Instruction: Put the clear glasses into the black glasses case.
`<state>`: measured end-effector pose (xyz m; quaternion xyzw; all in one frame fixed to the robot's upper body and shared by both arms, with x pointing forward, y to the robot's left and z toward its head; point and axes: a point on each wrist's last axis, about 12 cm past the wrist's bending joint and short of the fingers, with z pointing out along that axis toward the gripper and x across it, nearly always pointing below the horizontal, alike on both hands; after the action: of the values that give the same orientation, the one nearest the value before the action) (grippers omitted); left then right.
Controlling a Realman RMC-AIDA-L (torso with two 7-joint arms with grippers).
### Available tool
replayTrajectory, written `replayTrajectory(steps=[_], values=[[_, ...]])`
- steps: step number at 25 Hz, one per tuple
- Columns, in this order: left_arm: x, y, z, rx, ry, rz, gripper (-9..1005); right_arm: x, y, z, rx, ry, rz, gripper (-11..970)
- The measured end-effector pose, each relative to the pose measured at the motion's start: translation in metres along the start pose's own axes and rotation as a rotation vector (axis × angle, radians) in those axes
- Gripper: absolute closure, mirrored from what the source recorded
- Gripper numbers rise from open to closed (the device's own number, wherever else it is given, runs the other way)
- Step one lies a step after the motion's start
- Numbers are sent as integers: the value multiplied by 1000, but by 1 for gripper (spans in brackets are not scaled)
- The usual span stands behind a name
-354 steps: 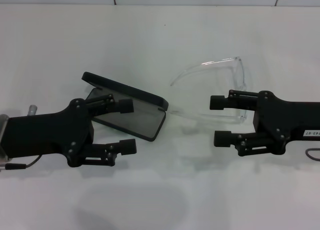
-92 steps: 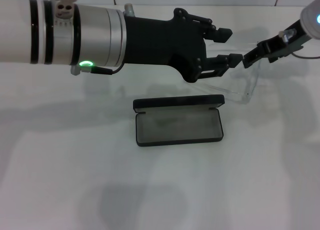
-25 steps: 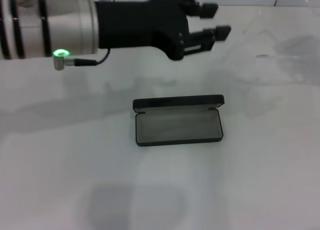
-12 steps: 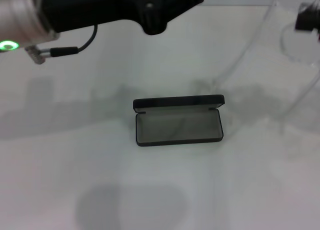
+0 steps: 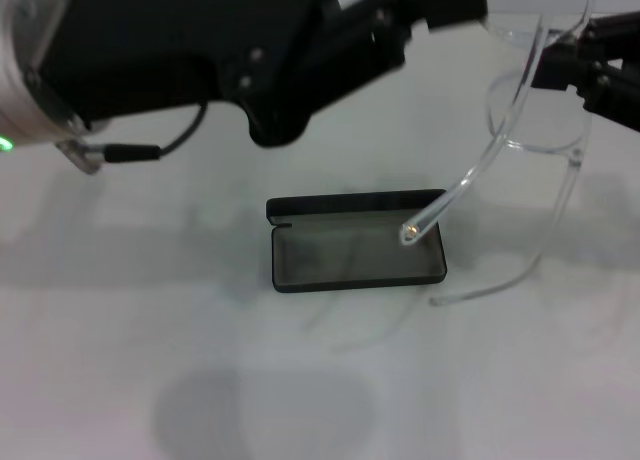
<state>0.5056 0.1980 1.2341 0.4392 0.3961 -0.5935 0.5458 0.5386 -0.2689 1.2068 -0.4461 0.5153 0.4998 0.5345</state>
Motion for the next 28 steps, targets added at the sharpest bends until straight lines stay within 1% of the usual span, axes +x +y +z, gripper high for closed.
replayTrajectory(steps=[5,7,11,16,21,25,28], values=[[14,2,4,34,-13,-16,917,-6,-4,11,-39,-15,-19,860],[20,5,2,19,-17,-13,916,-7,-5,14,-51,-19,-21,860],[25,7,-1,-2,-31,-16,915,-8,-5,16,-57,-29,-20,860],[27,8,-2,-8,-36,-16,916,-6,-5,18,-58,-29,-6,860],[26,5,-3,-3,-56,-17,917,-2,-6,17,-56,-36,19,860],[22,1,-3,25,-91,-10,918,2,-6,17,-50,-36,41,860],[23,0,1,53,-90,-16,919,4,-9,20,-44,-31,48,860]])
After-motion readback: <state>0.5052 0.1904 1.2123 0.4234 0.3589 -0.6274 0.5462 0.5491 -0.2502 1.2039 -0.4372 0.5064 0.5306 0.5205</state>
